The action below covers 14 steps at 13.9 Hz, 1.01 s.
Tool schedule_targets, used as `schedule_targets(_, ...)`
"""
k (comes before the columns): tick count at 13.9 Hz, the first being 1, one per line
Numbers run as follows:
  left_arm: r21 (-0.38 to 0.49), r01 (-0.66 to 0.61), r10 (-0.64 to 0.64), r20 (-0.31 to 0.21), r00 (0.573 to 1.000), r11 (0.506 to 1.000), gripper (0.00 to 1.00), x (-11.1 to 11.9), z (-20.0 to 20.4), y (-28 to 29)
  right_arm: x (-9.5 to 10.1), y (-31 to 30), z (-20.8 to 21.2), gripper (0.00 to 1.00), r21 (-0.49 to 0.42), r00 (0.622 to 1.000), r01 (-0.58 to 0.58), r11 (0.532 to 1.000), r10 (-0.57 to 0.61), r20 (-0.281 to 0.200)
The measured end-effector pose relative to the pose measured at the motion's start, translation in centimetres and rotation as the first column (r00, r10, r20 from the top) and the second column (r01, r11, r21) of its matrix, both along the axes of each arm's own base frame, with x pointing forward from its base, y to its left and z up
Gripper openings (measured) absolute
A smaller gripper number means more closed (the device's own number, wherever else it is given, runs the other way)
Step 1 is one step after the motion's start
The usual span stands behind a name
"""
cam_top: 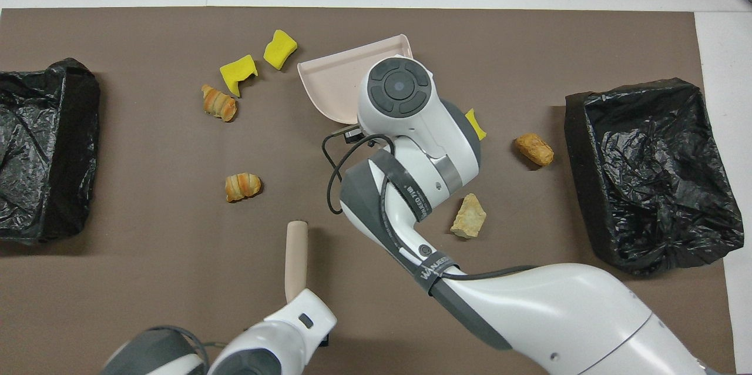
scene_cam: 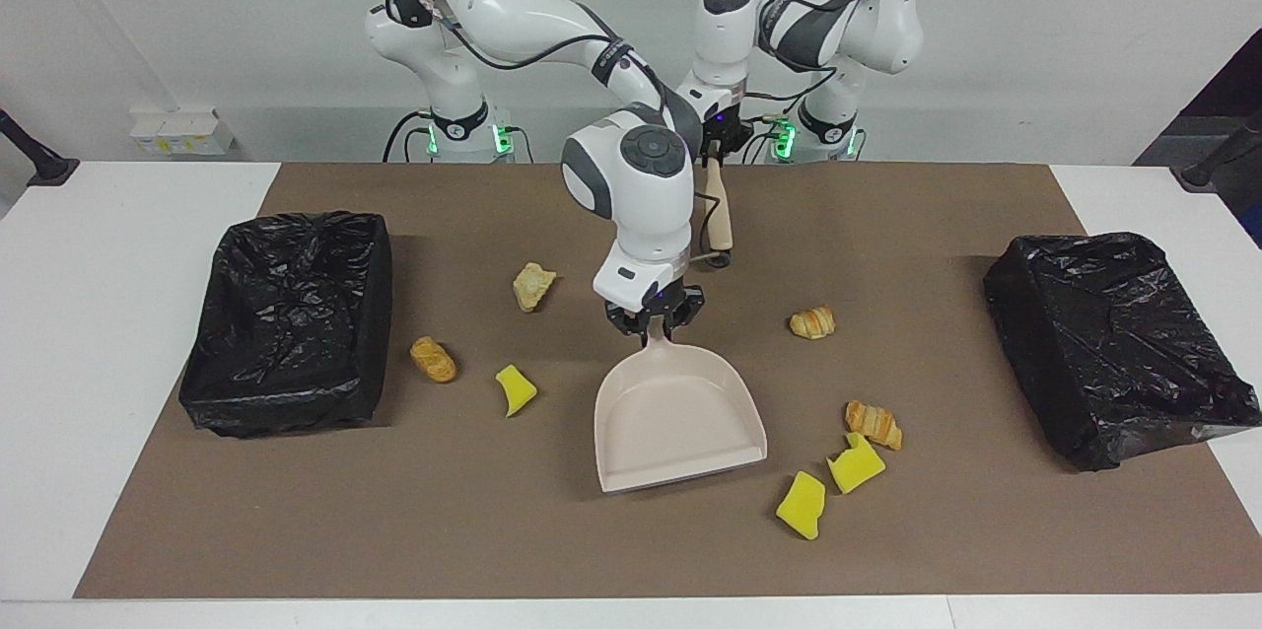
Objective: Sweep and dump trash in bin
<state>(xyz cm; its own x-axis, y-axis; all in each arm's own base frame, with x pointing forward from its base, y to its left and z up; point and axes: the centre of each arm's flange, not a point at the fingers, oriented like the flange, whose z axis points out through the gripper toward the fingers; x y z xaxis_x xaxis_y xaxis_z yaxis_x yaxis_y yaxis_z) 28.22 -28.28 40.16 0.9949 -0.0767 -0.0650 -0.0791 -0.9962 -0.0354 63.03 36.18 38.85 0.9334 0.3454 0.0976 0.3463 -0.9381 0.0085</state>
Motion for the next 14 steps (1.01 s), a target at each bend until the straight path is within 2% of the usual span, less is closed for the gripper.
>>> schedule_targets(1,-0.016,0.011,-0.011,0.008,1.000,1.000,0.26,2.7,0.9,2.1,0.9,-1.8,-0.2,0.32,-0.020,0.993,-0.116,0.993,0.116,-0.004)
schedule_targets(3,-0.036,0.027,-0.026,0.019,0.999,0.999,0.26,7.7,2.0,5.5,2.2,-4.9,-0.8,0.32,-0.054,0.950,-0.312,0.949,0.311,-0.021)
schedule_targets(5,-0.033,0.031,-0.030,0.031,0.999,0.999,0.26,12.6,2.5,7.9,2.7,-6.1,-1.1,0.32,-0.094,0.899,-0.438,0.894,0.436,-0.035)
schedule_targets(6,-0.025,0.033,-0.032,0.038,0.999,0.999,0.26,14.9,2.6,8.8,2.7,-6.2,-1.0,0.32,-0.111,0.863,-0.505,0.856,0.503,-0.051)
schedule_targets(8,-0.018,0.010,-0.009,0.044,0.999,1.000,0.26,19.4,2.4,10.8,3.3,-6.3,-0.6,0.32,-0.126,0.760,-0.649,0.750,0.645,-0.079)
schedule_targets(9,-0.010,-0.002,0.002,0.043,0.999,1.000,0.26,21.3,1.9,12.0,3.8,-6.4,-0.5,0.32,-0.137,0.710,-0.703,0.698,0.698,-0.086)
schedule_targets(11,0.005,-0.024,0.024,0.056,0.998,1.000,0.26,24.5,0.3,14.6,4.5,-6.3,-1.3,0.32,-0.143,0.639,-0.767,0.625,0.762,-0.098)
schedule_targets(14,0.000,-0.011,0.011,0.075,0.997,1.000,0.26,29.1,-0.7,19.1,5.5,-5.8,-2.9,0.32,-0.141,0.576,-0.816,0.561,0.810,-0.108)
